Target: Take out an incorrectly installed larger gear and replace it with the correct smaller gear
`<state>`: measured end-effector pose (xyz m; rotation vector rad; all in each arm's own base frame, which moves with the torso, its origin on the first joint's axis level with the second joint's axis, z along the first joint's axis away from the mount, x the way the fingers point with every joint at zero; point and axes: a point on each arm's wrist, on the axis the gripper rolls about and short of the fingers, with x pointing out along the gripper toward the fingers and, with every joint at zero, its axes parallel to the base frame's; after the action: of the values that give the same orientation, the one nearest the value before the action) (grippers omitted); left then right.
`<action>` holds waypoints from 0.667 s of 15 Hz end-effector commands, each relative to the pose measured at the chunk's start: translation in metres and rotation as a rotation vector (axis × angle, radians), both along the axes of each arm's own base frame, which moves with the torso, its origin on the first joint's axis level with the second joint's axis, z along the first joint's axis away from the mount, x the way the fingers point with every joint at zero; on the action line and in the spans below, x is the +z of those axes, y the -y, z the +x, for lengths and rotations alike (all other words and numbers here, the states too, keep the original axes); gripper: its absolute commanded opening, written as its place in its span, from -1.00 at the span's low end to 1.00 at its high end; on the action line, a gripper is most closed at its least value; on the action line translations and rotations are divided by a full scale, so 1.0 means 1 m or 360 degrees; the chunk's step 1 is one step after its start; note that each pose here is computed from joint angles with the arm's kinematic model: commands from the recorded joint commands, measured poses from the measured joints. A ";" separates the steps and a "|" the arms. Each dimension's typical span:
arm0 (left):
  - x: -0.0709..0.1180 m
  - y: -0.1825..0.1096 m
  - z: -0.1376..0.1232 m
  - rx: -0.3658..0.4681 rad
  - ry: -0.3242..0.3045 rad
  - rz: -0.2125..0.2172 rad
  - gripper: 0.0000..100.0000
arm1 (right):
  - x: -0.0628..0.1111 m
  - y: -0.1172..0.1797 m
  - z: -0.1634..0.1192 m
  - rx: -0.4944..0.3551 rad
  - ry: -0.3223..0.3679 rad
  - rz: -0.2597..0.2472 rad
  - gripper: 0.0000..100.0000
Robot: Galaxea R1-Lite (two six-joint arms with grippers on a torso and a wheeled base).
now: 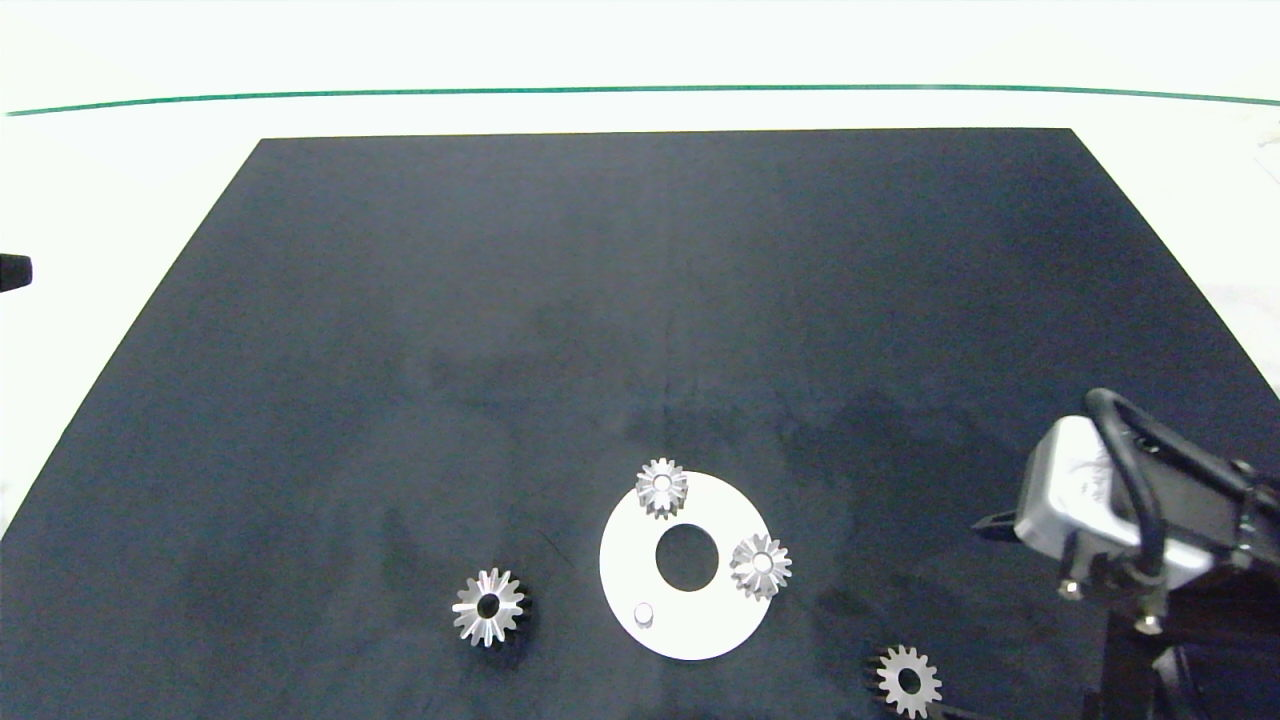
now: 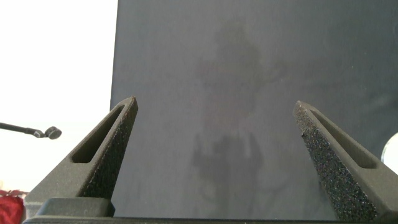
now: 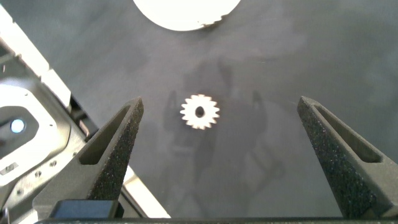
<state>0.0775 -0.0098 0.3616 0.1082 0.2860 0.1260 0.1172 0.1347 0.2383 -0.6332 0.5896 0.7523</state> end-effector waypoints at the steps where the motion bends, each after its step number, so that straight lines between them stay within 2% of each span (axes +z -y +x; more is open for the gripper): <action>1: 0.000 -0.001 -0.004 0.0000 0.0009 -0.0001 1.00 | -0.026 -0.021 0.009 0.0047 -0.0132 -0.0155 1.00; 5: -0.001 0.000 -0.003 -0.0009 0.0001 0.0005 1.00 | -0.054 -0.025 0.012 0.0046 -0.0241 -0.0278 1.00; 8: -0.002 0.000 -0.003 -0.0011 -0.0005 0.0016 1.00 | -0.074 -0.030 0.017 0.0026 -0.0185 -0.0243 1.00; 10: -0.002 0.000 -0.004 -0.0011 -0.0001 0.0015 1.00 | -0.084 -0.029 0.018 -0.0020 -0.0146 -0.0263 1.00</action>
<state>0.0734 -0.0093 0.3604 0.1175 0.2814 0.1186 0.1357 0.1656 0.1644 -0.7259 0.7101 0.7350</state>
